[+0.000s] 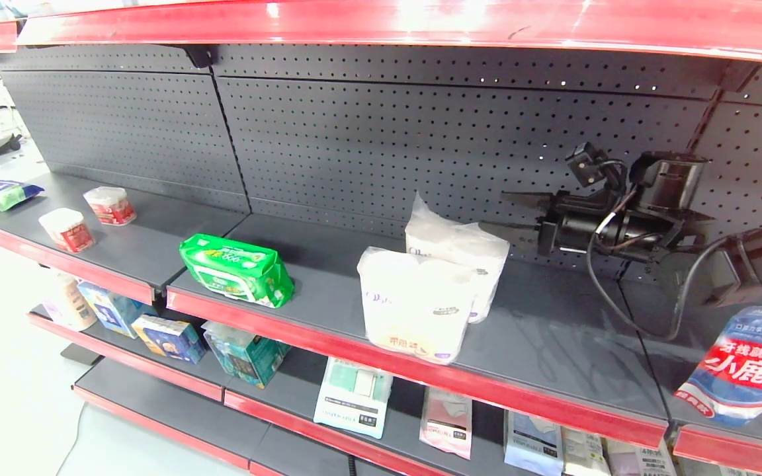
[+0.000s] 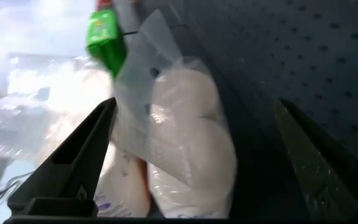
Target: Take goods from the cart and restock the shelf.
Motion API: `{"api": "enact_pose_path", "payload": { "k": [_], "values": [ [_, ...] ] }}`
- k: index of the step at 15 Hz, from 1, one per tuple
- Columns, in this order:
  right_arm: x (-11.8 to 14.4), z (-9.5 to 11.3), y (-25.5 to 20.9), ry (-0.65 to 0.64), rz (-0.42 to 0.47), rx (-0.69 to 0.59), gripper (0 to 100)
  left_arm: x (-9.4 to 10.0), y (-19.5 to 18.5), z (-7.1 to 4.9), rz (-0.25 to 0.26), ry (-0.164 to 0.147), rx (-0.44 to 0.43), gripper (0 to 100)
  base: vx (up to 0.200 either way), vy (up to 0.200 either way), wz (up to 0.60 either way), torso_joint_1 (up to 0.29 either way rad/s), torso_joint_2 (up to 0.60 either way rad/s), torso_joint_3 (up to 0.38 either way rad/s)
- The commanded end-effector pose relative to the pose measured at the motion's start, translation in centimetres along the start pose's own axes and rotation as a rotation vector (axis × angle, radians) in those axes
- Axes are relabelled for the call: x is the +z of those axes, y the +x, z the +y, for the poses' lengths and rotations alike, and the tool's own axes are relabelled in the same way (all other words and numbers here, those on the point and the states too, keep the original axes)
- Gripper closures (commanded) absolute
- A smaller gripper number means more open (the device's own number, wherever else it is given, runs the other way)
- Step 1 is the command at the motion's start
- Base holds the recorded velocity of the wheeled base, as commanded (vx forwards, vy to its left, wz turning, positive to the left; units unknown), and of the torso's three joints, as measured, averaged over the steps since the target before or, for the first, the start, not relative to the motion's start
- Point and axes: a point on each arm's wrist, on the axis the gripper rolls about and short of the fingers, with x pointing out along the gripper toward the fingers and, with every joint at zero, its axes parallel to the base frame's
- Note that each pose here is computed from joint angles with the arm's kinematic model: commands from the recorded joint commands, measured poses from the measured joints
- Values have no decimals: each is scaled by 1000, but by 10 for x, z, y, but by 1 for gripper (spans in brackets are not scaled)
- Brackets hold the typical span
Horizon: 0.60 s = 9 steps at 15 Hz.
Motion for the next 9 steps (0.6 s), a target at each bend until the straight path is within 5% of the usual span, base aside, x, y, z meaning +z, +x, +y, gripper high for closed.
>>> {"api": "enact_pose_path", "payload": {
  "k": [1,5,9],
  "values": [
    [11,5,-8,-2,-11,-53,0,0,0,0,0,-1,2,0,0,0,0,0,0,0],
    [16,9,-39,26,7,-194,0,0,0,0,0,-1,0,0,0,0,0,0,0,0],
    [36,22,-65,107,-32,-482,0,0,0,0,0,1,0,0,0,0,0,0,0,0]
  ]
}}
